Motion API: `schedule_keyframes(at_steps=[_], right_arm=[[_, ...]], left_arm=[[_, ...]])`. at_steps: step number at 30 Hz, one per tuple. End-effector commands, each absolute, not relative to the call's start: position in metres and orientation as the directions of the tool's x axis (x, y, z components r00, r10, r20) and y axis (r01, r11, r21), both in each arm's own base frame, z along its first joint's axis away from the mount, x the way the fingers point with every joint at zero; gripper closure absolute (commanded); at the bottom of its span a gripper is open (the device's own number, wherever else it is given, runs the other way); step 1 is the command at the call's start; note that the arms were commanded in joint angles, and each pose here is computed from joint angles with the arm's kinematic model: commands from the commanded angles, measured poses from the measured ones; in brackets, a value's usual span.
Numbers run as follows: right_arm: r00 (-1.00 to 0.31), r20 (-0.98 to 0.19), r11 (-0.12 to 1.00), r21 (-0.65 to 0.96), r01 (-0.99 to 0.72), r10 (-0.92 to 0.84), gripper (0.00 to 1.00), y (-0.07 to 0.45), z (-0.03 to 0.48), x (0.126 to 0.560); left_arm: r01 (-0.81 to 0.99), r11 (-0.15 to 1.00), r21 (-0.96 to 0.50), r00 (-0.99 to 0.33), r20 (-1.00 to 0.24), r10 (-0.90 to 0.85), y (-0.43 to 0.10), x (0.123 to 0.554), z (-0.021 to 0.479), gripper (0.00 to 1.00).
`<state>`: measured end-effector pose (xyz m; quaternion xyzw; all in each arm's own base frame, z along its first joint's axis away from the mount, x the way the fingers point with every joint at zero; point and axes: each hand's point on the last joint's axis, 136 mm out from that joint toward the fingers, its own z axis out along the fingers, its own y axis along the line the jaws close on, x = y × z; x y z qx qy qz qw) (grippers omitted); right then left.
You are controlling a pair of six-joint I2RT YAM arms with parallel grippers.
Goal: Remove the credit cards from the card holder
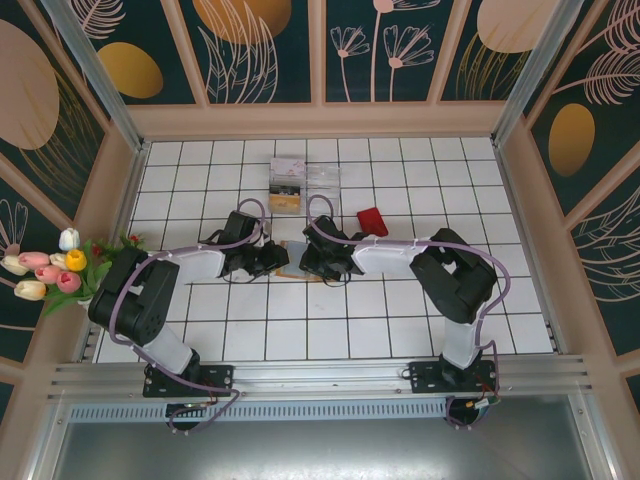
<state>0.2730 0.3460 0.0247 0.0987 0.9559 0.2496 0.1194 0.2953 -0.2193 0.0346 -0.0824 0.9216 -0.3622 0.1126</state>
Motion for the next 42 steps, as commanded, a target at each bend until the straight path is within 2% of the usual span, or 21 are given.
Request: schedule_keyframes(at_steps=[1, 4, 8, 24, 29, 42], right_arm=[[-0.954, -0.155, 0.867, 0.473, 0.156, 0.256, 0.69, 0.34, 0.012, 0.269], [-0.954, -0.155, 0.865, 0.476, 0.156, 0.257, 0.7, 0.34, 0.013, 0.27], [-0.955, -0.151, 0.866, 0.475, 0.156, 0.255, 0.7, 0.339, 0.011, 0.268], [-0.957, -0.146, 0.864, 0.48, 0.152, 0.249, 0.7, 0.34, 0.01, 0.266], [-0.958, -0.15, 0.861, 0.488, 0.143, 0.244, 0.7, 0.342, 0.012, 0.267], [-0.95, -0.18, 0.832, 0.542, 0.121, 0.256, 0.69, 0.342, 0.031, 0.272]], left_arm=[[-0.027, 0.738, -0.675, -0.955, -0.2, -0.217, -0.218, 0.296, 0.045, 0.72], [-0.017, 0.743, -0.669, -0.953, -0.214, -0.214, -0.217, 0.297, 0.049, 0.71], [-0.015, 0.737, -0.676, -0.958, -0.201, -0.204, -0.219, 0.294, 0.047, 0.75], [-0.036, 0.728, -0.684, -0.973, -0.142, -0.182, -0.223, 0.288, 0.03, 0.75], [-0.03, 0.684, -0.729, -0.979, -0.117, -0.167, -0.232, 0.286, 0.035, 0.74], [-0.014, 0.651, -0.759, -0.983, -0.108, -0.148, -0.24, 0.287, 0.039, 0.75]])
